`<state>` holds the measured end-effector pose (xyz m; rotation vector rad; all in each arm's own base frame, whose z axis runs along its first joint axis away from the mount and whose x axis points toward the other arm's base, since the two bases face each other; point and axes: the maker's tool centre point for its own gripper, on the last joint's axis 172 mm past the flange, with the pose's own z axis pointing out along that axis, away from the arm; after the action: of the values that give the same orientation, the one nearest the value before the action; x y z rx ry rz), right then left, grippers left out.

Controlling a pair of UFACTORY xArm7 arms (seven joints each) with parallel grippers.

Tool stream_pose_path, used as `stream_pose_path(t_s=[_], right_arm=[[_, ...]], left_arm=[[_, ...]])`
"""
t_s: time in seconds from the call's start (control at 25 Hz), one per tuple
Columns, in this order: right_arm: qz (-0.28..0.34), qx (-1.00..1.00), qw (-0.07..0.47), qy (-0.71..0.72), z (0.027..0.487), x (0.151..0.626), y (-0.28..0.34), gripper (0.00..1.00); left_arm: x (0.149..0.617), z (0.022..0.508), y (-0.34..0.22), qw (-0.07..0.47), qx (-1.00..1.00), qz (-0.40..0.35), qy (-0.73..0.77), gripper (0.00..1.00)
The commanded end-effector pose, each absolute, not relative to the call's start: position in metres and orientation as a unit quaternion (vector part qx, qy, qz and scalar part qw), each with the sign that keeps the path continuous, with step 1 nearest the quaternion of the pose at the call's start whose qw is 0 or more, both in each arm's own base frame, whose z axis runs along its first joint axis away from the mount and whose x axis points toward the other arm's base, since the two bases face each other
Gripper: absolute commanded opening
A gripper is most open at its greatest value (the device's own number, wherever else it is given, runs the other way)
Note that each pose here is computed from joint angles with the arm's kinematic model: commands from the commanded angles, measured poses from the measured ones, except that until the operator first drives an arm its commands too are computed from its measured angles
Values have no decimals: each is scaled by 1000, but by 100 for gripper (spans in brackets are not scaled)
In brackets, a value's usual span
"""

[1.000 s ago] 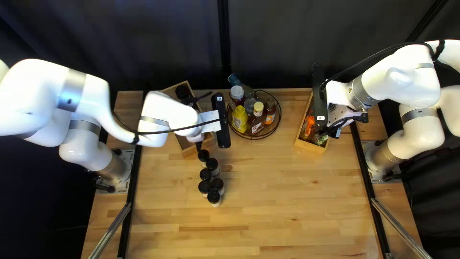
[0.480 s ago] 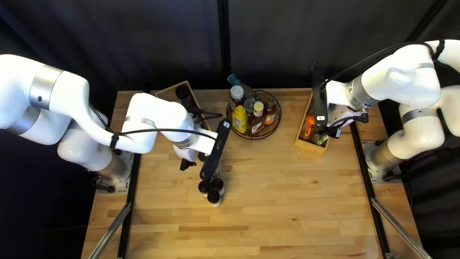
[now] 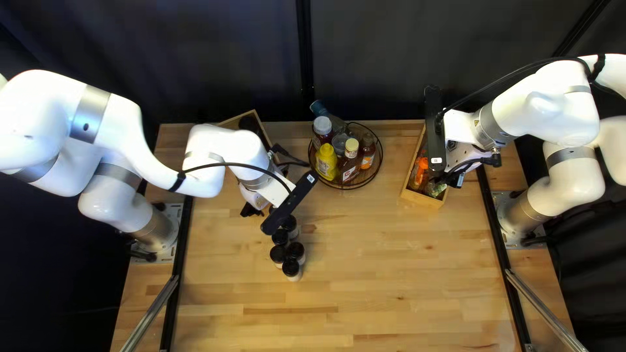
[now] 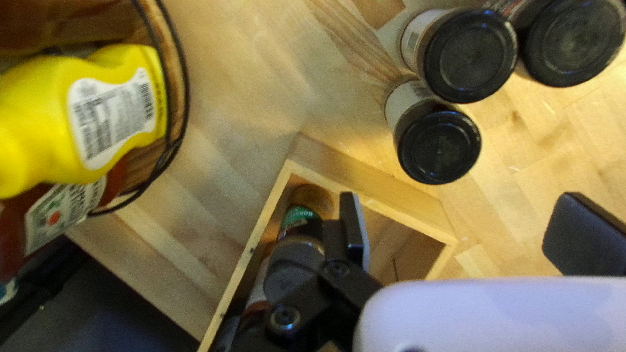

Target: Separate condiments, baby food and spices and place it in 3 different racks/containers

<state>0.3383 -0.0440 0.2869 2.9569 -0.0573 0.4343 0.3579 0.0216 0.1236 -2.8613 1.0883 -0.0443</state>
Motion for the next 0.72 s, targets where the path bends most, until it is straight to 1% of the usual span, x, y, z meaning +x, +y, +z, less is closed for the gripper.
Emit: stream_pose_path(t_s=[0.04, 0.32, 0.64, 0.68, 0.72], right_arm=[[145, 986, 76, -19, 287, 338, -44, 100], [145, 986, 76, -19, 287, 338, -44, 100], [145, 986, 76, -19, 287, 338, -44, 100], [145, 986, 76, -19, 287, 338, -44, 100], [145, 986, 76, -19, 287, 338, -44, 100]], left_arm=[[365, 111, 16, 56, -932, -10, 357, 100], [370, 96, 15, 66, -933, -1, 353, 100], [362, 89, 14, 71, -936, 7, 346, 99], [361, 88, 14, 71, -936, 7, 344, 88], [360, 88, 14, 72, -936, 7, 343, 72]])
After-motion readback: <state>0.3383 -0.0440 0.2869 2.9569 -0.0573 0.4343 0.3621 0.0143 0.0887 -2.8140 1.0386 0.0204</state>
